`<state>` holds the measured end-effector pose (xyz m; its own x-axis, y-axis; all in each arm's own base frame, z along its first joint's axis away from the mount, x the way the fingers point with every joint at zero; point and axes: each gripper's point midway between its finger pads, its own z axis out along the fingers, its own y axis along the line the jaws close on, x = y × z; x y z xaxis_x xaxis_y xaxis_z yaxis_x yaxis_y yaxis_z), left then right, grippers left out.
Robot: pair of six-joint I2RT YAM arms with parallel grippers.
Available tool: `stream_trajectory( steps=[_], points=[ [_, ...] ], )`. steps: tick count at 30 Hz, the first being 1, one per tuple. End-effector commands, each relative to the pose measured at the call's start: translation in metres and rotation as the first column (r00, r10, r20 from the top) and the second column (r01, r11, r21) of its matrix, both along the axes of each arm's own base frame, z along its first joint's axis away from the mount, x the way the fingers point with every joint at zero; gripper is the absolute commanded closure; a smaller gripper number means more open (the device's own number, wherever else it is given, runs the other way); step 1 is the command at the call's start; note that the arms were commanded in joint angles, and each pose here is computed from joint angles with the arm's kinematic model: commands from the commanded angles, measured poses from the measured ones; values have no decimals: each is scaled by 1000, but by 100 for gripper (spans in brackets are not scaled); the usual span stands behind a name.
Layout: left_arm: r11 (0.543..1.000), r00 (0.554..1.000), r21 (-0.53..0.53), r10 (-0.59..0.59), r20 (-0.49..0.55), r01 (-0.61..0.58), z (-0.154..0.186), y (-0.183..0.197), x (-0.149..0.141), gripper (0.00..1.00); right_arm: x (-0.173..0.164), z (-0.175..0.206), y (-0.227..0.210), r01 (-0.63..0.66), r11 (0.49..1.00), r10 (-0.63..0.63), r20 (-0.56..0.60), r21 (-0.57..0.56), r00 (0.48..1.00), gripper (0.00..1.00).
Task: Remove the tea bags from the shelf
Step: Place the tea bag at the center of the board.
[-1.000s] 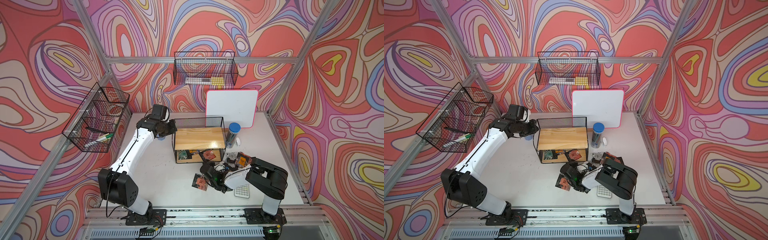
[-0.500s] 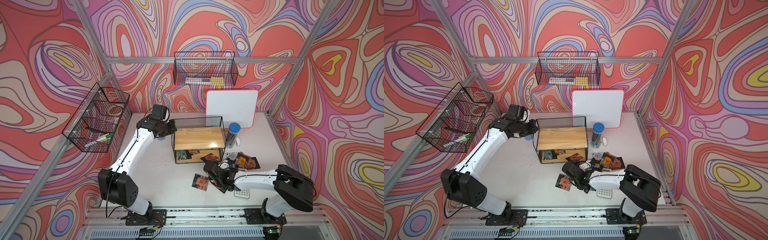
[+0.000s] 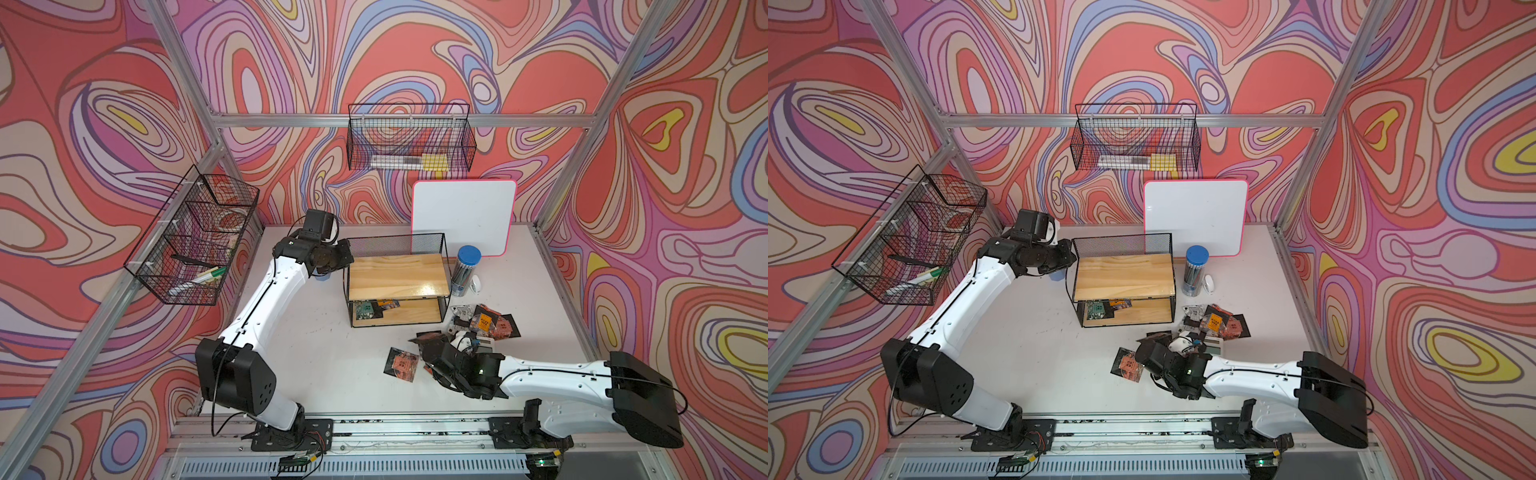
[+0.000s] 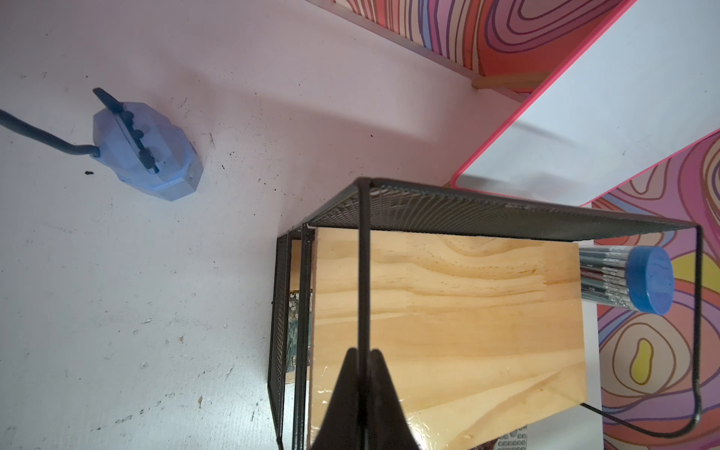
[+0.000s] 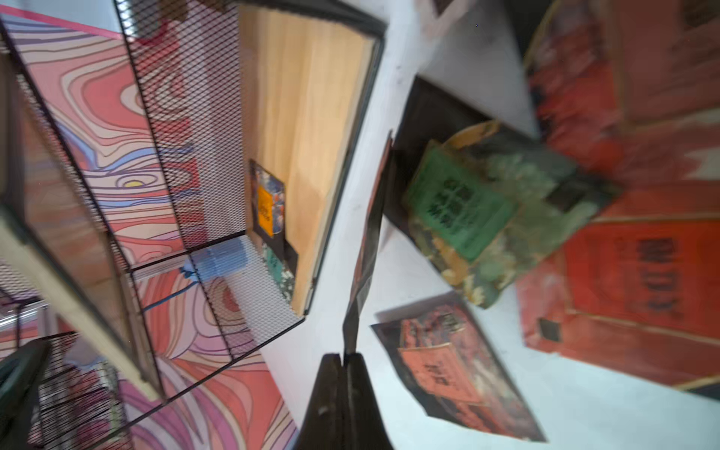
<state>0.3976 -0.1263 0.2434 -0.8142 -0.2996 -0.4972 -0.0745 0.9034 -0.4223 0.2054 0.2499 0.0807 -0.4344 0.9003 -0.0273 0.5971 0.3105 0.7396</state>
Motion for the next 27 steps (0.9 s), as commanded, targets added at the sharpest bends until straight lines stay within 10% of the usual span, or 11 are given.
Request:
stream_trajectory(
  steps=[1,5,11,19,27],
  points=[
    [997,994,64,56,-90,-50,-23,18,-15,100,-7,-7,-14,167,982,-158,-96,93,983,86],
    [997,994,67,56,-91,-50,-24,18,-15,100,-10,-2,-10,152,985,-142,-111,86,984,54],
    [996,995,65,59,-83,-53,-21,18,-13,100,-16,16,9,110,988,-102,-78,106,992,48],
    [997,995,65,58,-83,-52,-20,18,-14,100,15,33,87,-8,933,-46,143,359,989,100],
    [996,995,70,52,-82,-46,-19,19,-15,100,65,20,134,-8,905,-105,241,426,965,100]
  ],
)
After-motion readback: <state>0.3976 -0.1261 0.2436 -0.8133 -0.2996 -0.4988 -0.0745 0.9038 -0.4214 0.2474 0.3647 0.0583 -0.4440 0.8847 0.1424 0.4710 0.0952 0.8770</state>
